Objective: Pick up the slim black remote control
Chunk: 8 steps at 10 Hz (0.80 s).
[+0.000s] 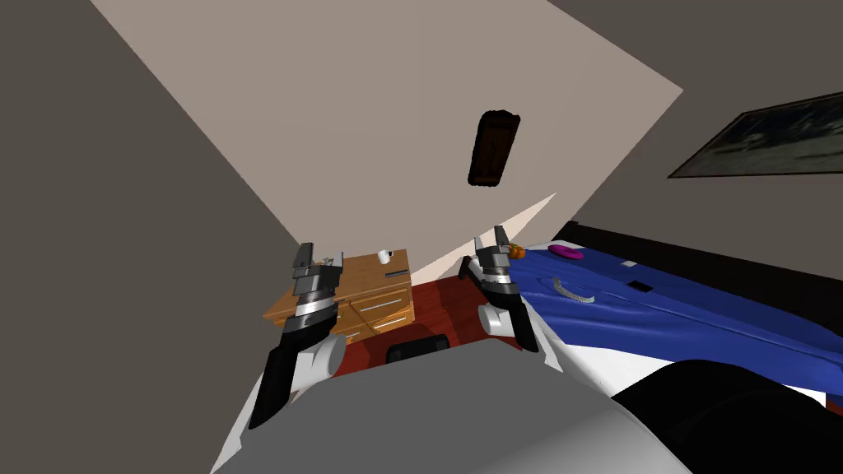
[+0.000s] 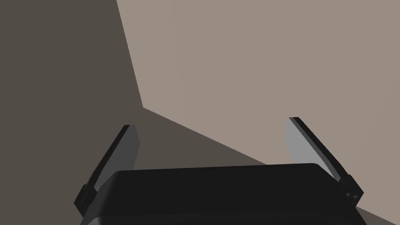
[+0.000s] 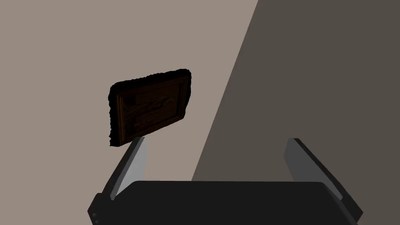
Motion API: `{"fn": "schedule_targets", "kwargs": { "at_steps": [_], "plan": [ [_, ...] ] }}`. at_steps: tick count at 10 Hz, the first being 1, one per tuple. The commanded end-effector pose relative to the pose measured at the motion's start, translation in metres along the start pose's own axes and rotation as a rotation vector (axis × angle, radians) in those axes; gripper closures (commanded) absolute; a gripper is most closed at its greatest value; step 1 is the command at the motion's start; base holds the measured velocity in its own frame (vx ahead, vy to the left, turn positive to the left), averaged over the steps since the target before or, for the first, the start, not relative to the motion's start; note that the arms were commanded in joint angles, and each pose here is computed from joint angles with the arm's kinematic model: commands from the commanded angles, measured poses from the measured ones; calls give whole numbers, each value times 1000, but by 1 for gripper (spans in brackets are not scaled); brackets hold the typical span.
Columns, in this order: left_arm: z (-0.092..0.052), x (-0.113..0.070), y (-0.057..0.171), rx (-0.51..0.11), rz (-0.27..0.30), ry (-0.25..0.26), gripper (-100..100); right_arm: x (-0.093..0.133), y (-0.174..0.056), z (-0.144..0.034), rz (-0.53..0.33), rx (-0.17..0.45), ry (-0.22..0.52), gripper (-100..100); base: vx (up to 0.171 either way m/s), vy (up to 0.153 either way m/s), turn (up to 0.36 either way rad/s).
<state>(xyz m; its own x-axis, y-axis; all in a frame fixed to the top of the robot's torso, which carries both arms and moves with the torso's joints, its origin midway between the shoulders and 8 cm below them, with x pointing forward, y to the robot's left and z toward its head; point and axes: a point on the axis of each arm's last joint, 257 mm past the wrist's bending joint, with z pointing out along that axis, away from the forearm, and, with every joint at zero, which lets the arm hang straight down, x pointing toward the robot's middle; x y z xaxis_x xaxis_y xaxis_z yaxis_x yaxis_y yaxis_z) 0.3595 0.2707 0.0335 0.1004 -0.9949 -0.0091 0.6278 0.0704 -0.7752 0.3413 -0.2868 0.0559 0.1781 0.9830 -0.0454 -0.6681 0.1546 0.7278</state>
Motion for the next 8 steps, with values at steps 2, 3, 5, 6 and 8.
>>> {"fn": "schedule_targets", "kwargs": {
  "at_steps": [2,3,5,6,8],
  "plan": [
    [-5,6,13,-65,6,45,-100,0,0,0,0,0,0,0,21,-122,-116],
    [-7,7,19,-91,5,53,-100,0,0,0,0,0,0,0,38,-180,-52],
    [-12,8,33,-155,2,65,-100,0,0,0,0,0,0,0,22,-160,-92],
    [-15,8,41,-191,-1,68,-100,0,0,0,0,0,0,0,45,-160,-103],
    [-20,8,52,-236,-3,70,-100,0,0,0,0,0,0,0,58,-153,-71]
  ]
}}
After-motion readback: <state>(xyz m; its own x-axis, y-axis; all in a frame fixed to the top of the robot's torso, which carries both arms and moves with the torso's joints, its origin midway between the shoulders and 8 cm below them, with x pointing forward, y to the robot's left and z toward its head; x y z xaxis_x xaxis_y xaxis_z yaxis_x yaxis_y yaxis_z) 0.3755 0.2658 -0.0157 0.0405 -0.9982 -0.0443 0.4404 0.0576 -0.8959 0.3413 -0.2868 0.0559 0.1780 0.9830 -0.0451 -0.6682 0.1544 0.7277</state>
